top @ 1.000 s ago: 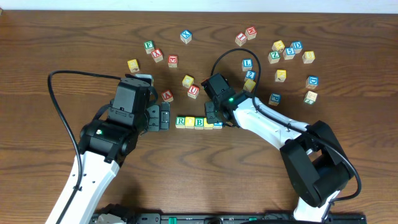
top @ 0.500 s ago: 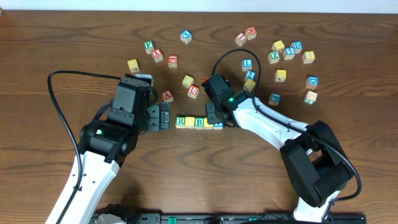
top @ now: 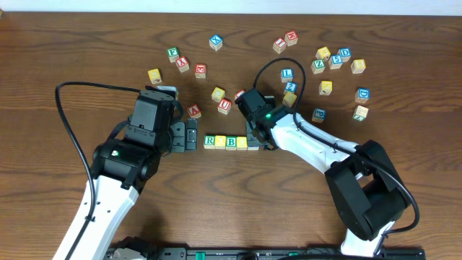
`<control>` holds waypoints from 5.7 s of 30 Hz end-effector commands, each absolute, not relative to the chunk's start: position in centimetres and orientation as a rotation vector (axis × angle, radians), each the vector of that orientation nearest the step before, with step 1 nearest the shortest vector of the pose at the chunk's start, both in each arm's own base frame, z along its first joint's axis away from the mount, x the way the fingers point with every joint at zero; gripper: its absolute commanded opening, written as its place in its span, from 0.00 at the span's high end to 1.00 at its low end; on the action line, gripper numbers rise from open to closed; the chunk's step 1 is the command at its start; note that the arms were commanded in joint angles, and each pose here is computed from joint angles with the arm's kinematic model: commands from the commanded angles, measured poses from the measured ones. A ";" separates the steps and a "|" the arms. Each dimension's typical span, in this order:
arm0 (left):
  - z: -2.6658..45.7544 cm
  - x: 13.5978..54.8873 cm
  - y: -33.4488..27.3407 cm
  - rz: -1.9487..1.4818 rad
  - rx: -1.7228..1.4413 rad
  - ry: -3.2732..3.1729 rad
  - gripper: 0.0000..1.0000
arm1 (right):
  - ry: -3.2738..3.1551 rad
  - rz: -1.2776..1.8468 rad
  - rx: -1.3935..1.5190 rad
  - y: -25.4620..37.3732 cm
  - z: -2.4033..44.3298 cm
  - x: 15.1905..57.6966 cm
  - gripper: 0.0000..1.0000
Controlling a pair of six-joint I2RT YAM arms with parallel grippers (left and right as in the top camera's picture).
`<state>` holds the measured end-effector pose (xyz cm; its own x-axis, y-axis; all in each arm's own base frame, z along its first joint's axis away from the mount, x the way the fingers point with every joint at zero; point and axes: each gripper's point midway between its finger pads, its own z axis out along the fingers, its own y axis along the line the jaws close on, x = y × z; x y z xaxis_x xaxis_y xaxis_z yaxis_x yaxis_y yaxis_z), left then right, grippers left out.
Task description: Spell out ROBOT
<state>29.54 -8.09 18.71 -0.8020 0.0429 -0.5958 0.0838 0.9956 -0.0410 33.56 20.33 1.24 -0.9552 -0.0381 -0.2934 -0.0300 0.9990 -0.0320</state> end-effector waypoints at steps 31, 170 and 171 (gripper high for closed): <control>18.8 29.6 -7.8 -0.068 0.086 2.500 0.00 | 2.965 0.045 -0.014 21.2 0.3 31.0 0.99; 18.3 29.3 2.2 0.275 -0.079 2.544 0.00 | 2.757 0.148 -0.751 29.4 1.4 26.4 0.99; 18.3 29.3 2.2 0.275 -0.079 2.544 0.00 | 2.753 0.146 -0.748 29.4 1.4 26.5 0.99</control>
<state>29.29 1.80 18.15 -0.8353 -0.0010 -0.5498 -0.1091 0.9804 0.1640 26.38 29.75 2.26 -0.8153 -0.4912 -0.3067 -0.5278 0.8482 0.0445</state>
